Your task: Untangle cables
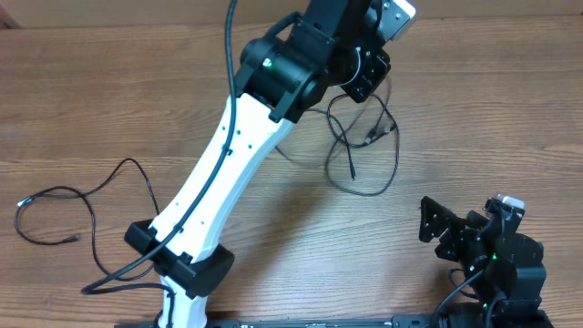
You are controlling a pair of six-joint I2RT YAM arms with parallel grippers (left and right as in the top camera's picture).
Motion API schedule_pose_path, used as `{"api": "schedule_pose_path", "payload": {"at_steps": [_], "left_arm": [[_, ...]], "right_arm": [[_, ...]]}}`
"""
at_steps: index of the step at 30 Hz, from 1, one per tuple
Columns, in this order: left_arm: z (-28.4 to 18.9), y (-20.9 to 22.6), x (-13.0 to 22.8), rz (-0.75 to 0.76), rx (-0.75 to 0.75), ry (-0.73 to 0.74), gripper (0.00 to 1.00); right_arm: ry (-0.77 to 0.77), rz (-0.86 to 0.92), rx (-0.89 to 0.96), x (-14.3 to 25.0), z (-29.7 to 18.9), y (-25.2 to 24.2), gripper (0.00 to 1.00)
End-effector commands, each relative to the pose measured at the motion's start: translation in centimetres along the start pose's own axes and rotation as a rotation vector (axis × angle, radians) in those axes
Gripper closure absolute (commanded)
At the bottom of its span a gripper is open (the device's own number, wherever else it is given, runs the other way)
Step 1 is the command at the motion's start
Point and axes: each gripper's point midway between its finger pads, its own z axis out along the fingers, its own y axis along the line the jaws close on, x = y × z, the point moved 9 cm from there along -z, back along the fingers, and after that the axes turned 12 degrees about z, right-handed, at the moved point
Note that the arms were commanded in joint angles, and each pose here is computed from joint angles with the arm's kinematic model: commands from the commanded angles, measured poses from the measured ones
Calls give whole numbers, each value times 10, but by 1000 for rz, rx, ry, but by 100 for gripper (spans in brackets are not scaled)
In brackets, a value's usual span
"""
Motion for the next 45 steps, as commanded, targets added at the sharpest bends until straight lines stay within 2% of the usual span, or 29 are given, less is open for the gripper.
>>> {"api": "schedule_pose_path", "payload": {"at_steps": [1, 7, 9, 11, 13, 15, 20, 23, 25, 26, 29, 32, 36, 37, 39, 40, 45], "left_arm": [[-24, -3, -12, 13, -3, -64, 82], [-20, -3, -4, 5, -13, -9, 79], [-14, -4, 4, -3, -5, 39, 67], [-5, -5, 15, -14, 15, 108, 65], [5, -6, 28, -35, 21, 189, 70], [19, -6, 45, -75, 15, 298, 70], [71, -11, 83, -190, 51, 501, 62], [108, -15, 107, -265, 61, 604, 53], [131, -17, 123, -317, 60, 665, 37], [153, -20, 141, -371, 55, 722, 32], [178, -24, 163, -421, 50, 791, 30], [196, -29, 181, -428, 62, 844, 40], [210, -31, 193, -430, 69, 864, 41], [213, -31, 195, -430, 70, 865, 48], [213, -31, 195, -430, 71, 865, 87], [212, -32, 193, -434, 81, 860, 96], [182, -23, 157, -445, 123, 758, 96]], "right_arm": [[-28, 0, -8, -4, -4, 2, 0], [-26, 0, -7, -4, -4, 2, 0], [-26, 0, -7, -4, -4, 2, 0], [-26, 0, -7, -4, -4, 2, 0], [-26, 0, -7, -4, -4, 2, 0], [-26, 0, -7, -4, -4, 2, 0], [-27, 0, -7, -4, -4, 2, 0], [-26, 0, -6, -4, -4, 2, 0], [-26, 0, -6, -4, -4, 2, 0], [-26, 0, -6, -4, -4, 2, 0], [-26, 0, -6, -4, -4, 2, 0], [-26, 0, -6, -4, -4, 2, 0], [-26, 0, -6, -4, -4, 2, 0], [-26, 0, -6, -4, -4, 2, 0], [-26, 0, -6, -4, -4, 2, 0], [-25, 0, -6, -4, -4, 2, 0], [-26, 0, -6, -4, -4, 2, 0]]}}
